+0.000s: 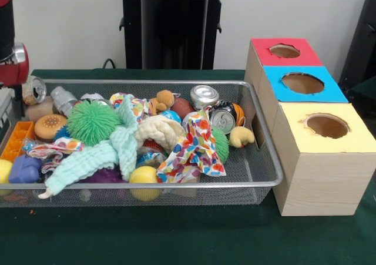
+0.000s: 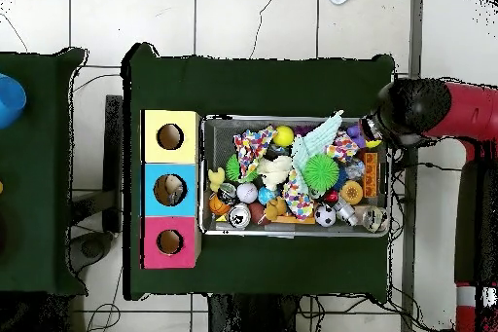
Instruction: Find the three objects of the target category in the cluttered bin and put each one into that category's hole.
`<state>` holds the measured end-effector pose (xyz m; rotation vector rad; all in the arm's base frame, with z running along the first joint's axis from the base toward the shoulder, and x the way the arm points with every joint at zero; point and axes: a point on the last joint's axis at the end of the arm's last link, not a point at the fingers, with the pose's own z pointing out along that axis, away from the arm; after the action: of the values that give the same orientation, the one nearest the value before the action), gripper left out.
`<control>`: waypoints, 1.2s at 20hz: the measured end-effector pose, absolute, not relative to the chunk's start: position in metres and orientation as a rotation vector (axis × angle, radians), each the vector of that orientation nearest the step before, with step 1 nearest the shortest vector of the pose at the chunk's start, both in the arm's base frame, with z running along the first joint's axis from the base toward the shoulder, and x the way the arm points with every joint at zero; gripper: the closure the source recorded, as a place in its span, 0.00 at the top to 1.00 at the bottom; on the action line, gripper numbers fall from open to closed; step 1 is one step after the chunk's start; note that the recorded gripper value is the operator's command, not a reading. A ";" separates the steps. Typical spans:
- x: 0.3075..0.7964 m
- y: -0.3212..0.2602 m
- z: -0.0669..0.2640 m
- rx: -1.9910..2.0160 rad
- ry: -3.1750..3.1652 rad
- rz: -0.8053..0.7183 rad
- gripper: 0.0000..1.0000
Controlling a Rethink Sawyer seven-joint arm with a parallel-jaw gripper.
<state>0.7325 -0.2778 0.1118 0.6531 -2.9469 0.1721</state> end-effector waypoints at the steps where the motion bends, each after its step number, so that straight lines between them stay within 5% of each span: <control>1: 0.733 -0.278 0.113 0.653 -2.948 0.174 1.00; 24: 0.681 -0.301 0.064 0.594 -2.890 0.035 1.00</control>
<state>0.6807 -0.3011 0.0639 0.5944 -2.8903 0.0347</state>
